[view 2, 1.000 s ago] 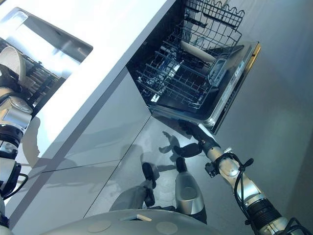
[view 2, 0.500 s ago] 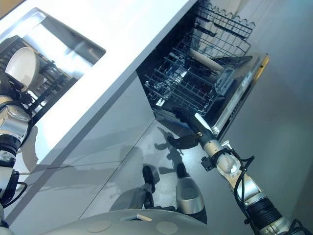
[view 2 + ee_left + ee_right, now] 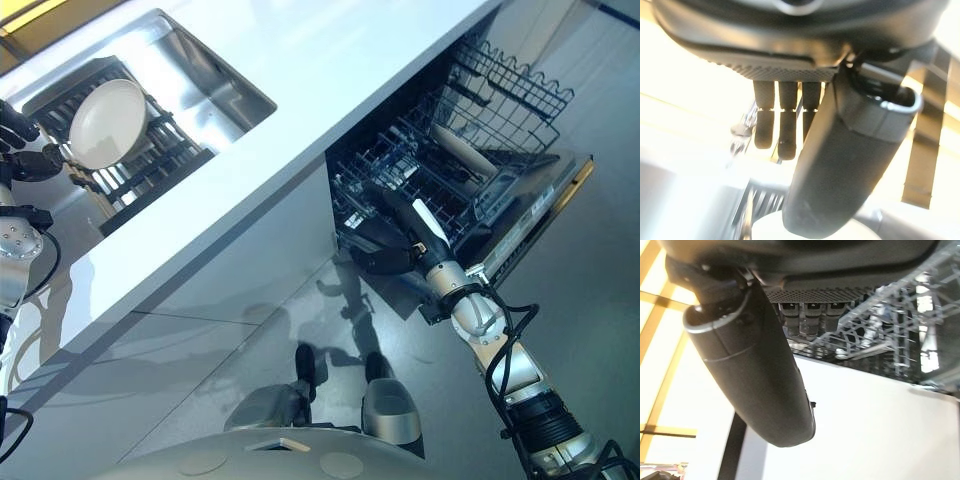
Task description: Pick up plates and place into dishwasher.
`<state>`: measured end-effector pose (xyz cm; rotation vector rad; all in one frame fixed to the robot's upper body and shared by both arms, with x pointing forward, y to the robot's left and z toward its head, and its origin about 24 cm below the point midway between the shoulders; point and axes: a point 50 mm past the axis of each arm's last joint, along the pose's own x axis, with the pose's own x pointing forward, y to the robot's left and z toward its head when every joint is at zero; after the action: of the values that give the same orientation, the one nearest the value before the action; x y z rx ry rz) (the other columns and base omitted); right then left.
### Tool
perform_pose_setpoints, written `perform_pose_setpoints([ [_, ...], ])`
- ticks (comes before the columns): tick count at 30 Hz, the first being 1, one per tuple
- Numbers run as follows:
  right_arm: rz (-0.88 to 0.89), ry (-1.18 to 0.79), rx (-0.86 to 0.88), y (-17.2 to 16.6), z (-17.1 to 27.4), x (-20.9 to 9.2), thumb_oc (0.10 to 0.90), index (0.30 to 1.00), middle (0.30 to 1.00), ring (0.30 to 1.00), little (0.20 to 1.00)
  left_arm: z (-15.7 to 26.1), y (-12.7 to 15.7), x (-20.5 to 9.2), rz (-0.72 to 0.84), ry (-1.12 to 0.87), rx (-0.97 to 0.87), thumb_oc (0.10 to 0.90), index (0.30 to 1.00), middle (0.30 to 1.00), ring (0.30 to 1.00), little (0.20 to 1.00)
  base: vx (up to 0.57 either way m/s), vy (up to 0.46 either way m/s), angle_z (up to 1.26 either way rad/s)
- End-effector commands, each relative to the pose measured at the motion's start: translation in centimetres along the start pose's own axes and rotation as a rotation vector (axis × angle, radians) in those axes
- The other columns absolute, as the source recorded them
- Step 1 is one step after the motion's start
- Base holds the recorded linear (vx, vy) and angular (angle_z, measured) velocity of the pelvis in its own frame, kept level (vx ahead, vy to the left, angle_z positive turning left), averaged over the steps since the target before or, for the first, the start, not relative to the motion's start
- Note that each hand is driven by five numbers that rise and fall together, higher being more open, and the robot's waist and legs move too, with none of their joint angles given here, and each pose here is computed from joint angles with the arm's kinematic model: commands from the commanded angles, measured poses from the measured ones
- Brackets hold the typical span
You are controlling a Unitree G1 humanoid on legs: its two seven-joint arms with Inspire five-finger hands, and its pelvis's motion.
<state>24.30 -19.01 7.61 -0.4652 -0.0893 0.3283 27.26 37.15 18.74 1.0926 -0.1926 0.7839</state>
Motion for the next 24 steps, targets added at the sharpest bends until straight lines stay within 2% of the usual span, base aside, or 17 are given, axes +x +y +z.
perform_pose_setpoints([
  [1,-0.021,-0.27,-0.021,-0.2,4.4,0.1,0.8,0.9,0.9,0.9,0.9,1.5,4.8,1.8,0.204,-0.148,0.053,0.105,0.305,0.305,0.305,0.205,0.01,-0.005,0.11],
  [5,-0.016,-0.267,-0.024,-0.3,4.4,0.1,0.8,0.9,0.9,0.9,0.9,2.1,4.9,1.7,0.204,-0.183,0.032,0.114,0.312,0.312,0.312,0.214,0.01,-0.002,0.07],
  [7,-0.027,-0.268,-0.027,-0.6,4.4,0.0,0.8,0.9,0.9,0.9,0.9,2.6,4.9,1.5,0.188,-0.196,0.011,0.199,0.385,0.385,0.385,0.299,0.0,0.0,0.0],
  [8,-0.033,-0.269,-0.027,-0.7,4.4,0.0,0.8,0.9,0.9,0.9,0.9,2.7,4.7,1.3,0.17,-0.198,0.001,0.295,0.467,0.467,0.467,0.395,0.0,0.0,0.0],
  [9,-0.034,-0.269,-0.027,-0.7,4.4,-0.1,0.8,0.9,0.9,0.9,0.9,2.7,4.7,1.2,0.16,-0.197,-0.005,0.331,0.498,0.498,0.498,0.431,0.0,0.0,0.0],
  [10,-0.037,-0.269,-0.028,-0.8,4.5,-0.1,0.8,0.9,0.9,0.9,0.9,2.9,4.3,1.0,0.12,-0.193,-0.021,0.8,0.9,0.9,0.9,0.9,0.0,0.0,0.0],
  [18,0.005,-0.236,0.004,-0.2,4.0,0.6,0.8,0.9,0.9,0.9,0.9,4.4,-0.8,-0.2,-0.187,-0.113,-0.162,0.8,0.9,0.9,0.9,0.9,0.02,-0.01,0.0],
  [24,0.062,-0.167,0.048,1.7,2.6,1.4,0.8,0.9,0.9,0.9,0.9,5.1,-4.7,-0.4,-0.336,-0.044,-0.151,0.8,0.9,0.9,0.9,0.9,0.05,-0.029,-0.04],
])
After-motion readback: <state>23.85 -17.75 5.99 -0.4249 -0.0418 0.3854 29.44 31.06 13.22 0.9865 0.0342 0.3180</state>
